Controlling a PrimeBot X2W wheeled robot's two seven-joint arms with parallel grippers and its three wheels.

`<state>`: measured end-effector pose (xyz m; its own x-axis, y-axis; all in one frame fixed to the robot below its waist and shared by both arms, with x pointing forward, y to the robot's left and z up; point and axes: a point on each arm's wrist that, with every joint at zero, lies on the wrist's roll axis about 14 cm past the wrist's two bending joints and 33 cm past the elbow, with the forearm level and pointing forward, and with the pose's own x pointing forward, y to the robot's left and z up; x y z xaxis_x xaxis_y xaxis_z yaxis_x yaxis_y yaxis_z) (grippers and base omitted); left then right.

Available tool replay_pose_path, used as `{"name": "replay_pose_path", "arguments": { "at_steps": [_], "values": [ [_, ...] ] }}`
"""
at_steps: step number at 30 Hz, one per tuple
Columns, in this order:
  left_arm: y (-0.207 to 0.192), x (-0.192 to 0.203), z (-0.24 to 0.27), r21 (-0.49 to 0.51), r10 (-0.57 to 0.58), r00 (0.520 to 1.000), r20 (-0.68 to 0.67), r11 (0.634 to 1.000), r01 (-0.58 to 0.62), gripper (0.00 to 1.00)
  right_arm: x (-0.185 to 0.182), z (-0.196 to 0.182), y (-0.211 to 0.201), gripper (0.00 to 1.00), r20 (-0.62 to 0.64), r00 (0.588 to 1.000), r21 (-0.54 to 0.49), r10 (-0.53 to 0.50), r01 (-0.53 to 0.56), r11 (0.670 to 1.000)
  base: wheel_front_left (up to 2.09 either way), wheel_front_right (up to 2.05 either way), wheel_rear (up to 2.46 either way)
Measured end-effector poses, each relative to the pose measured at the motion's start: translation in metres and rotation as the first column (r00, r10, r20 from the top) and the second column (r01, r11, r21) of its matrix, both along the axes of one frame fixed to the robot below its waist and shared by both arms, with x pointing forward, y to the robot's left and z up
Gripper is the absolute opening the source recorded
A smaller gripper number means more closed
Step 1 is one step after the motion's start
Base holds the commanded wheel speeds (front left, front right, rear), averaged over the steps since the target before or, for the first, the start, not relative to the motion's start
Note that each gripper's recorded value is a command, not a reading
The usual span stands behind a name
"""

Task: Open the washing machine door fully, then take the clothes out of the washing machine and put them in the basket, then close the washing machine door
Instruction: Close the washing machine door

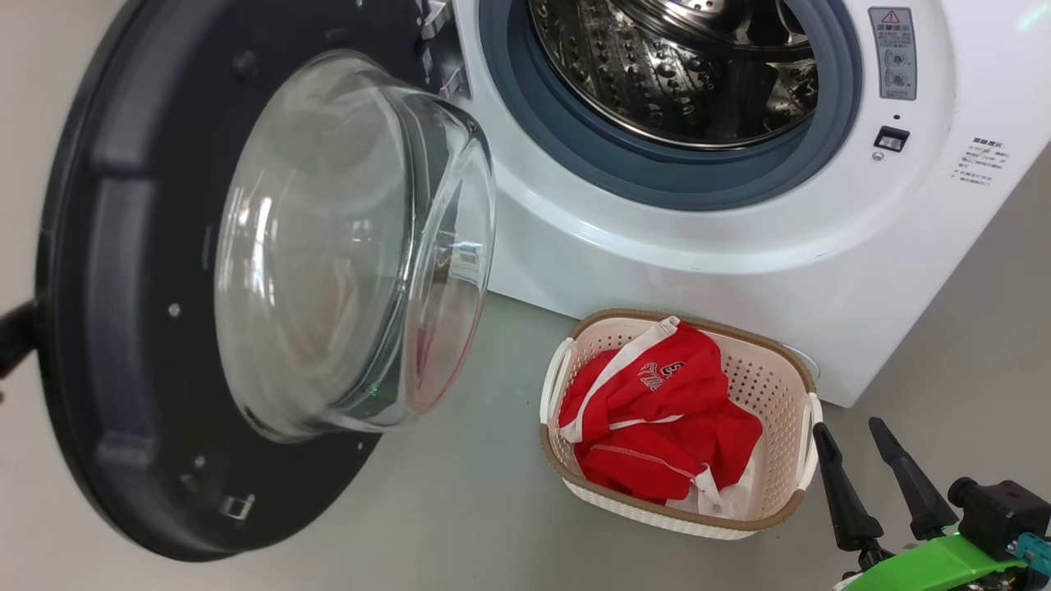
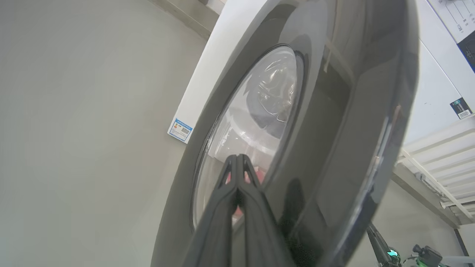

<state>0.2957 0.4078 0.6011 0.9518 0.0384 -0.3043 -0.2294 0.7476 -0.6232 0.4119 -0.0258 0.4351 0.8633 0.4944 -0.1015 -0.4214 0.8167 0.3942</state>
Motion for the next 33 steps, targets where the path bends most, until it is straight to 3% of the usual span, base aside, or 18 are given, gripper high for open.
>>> {"name": "replay_pose_path", "arguments": {
  "at_steps": [9, 19, 33],
  "values": [
    [-0.048, 0.023, 0.017, 0.043, -0.172, 0.984, 0.051, 0.985, 0.169, 0.0, 0.0, -0.001, -0.007, 1.0, -0.003, 1.0, -0.002, -0.018, 0.018, 1.0, 0.0, 0.0, 0.0],
    [-0.103, 0.045, 0.03, 0.069, -0.335, 0.935, 0.119, 0.942, 0.329, 0.0, -0.001, -0.002, -0.017, 1.0, -0.007, 0.999, -0.006, -0.046, 0.046, 0.999, 0.0, 0.0, 0.0],
    [-0.164, 0.075, 0.048, 0.087, -0.446, 0.86, 0.249, 0.894, 0.439, 0.0, -0.003, -0.006, -0.028, 1.0, -0.016, 0.997, -0.011, -0.076, 0.076, 0.997, 0.0, 0.0, 0.0]
  ]
}}
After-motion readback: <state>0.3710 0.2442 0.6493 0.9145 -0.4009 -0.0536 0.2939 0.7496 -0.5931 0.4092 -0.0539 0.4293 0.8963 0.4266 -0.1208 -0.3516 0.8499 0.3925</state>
